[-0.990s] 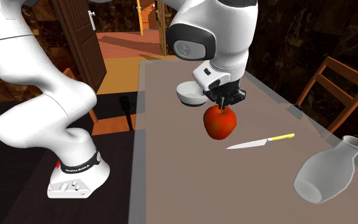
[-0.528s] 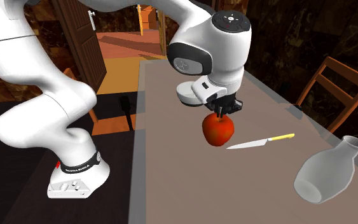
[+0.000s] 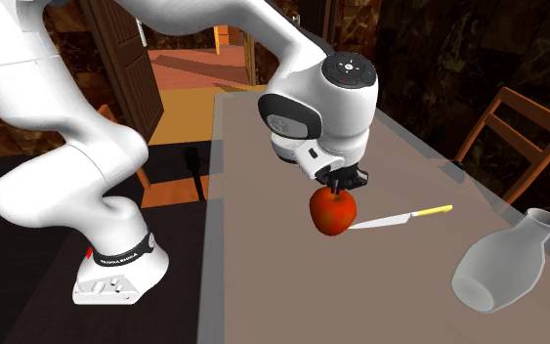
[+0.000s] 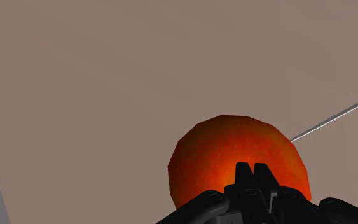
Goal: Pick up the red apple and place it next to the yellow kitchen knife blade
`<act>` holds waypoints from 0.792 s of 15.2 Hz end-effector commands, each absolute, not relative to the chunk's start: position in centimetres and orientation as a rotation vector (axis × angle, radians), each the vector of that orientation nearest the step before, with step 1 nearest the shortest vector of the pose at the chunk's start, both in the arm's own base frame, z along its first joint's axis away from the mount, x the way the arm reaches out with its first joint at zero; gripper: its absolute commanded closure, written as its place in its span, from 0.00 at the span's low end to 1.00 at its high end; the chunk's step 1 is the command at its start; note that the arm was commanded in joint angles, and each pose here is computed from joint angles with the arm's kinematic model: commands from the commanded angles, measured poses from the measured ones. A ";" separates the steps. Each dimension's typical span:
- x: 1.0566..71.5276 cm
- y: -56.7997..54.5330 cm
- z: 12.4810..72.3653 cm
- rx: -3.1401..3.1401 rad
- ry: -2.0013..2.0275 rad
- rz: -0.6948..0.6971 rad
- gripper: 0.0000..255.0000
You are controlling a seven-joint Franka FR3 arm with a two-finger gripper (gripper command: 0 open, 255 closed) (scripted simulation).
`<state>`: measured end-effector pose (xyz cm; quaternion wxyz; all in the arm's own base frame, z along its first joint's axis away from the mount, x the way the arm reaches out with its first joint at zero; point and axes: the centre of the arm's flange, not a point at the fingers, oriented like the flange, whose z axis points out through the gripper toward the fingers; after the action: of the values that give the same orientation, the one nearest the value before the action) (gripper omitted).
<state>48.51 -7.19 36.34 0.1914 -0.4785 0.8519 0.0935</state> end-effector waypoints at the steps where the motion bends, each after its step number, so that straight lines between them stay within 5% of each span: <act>1: 48.5 -7.1 35.5 -1.344 2.392 0.262 1.00; 8: 48.5 -7.1 35.5 -1.344 2.392 0.262 1.00; 9: 48.5 -7.1 35.5 -1.344 2.392 0.262 0.00; 12: 48.5 -7.1 35.5 -1.344 2.392 0.262 0.00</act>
<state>48.53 -7.08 35.49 0.1916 -0.4786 0.8518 0.0932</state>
